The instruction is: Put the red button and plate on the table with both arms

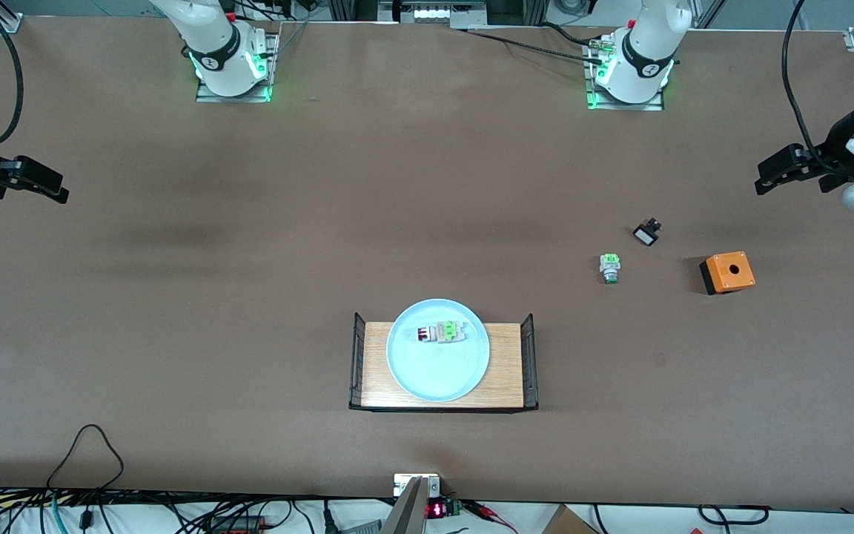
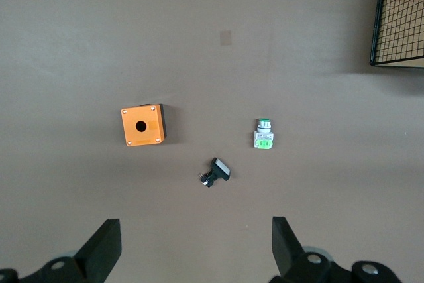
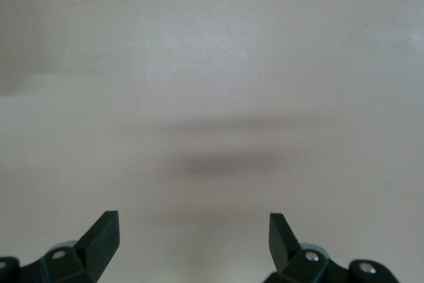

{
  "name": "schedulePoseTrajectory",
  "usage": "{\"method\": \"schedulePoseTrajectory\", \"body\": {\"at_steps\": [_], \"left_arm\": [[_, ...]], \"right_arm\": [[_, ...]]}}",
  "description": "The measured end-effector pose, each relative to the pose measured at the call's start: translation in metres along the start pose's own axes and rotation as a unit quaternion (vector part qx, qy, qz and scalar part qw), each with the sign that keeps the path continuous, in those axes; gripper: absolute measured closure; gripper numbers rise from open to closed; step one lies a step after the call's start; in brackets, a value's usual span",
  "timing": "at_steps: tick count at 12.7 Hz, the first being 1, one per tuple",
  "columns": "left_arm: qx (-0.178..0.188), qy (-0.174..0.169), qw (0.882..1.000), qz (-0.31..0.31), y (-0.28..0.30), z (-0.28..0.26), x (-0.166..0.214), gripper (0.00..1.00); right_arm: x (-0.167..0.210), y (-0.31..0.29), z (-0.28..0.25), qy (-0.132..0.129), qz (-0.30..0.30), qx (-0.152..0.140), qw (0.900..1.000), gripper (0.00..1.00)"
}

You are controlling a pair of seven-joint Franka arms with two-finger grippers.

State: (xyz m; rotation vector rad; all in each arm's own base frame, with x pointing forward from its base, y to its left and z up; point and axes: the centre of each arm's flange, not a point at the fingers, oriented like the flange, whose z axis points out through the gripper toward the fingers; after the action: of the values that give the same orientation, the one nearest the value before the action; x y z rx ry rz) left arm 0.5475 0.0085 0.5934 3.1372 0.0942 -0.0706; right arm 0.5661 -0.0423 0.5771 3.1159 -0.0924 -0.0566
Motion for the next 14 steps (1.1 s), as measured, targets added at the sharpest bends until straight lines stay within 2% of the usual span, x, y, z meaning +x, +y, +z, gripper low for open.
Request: {"method": "schedulePoseTrajectory", "body": {"at_steps": [4, 7, 10, 12, 14], "left_arm": [[0.001, -0.024, 1.0, -0.005, 0.0, 0.012, 0.001, 0.0], [0.003, -0.036, 0.999, -0.036, 0.005, 0.024, 0.006, 0.0], [-0.017, -0.046, 0.993, -0.108, 0.022, 0.034, 0.015, 0.0], [-0.019, -0.046, 0.979, -0.197, 0.055, 0.037, 0.033, 0.0], [-0.012, -0.045, 0.955, -0.292, 0.106, 0.045, 0.053, 0.0]], "right_arm": [[0.0, 0.0, 0.0, 0.0, 0.0, 0.0, 1.0, 0.0], [0.0, 0.0, 0.0, 0.0, 0.0, 0.0, 1.0, 0.0], [0.0, 0.0, 0.0, 0.0, 0.0, 0.0, 1.0, 0.0], [0.0, 0.0, 0.0, 0.0, 0.0, 0.0, 1.0, 0.0], [0.0, 0.0, 0.0, 0.0, 0.0, 0.0, 1.0, 0.0]]}}
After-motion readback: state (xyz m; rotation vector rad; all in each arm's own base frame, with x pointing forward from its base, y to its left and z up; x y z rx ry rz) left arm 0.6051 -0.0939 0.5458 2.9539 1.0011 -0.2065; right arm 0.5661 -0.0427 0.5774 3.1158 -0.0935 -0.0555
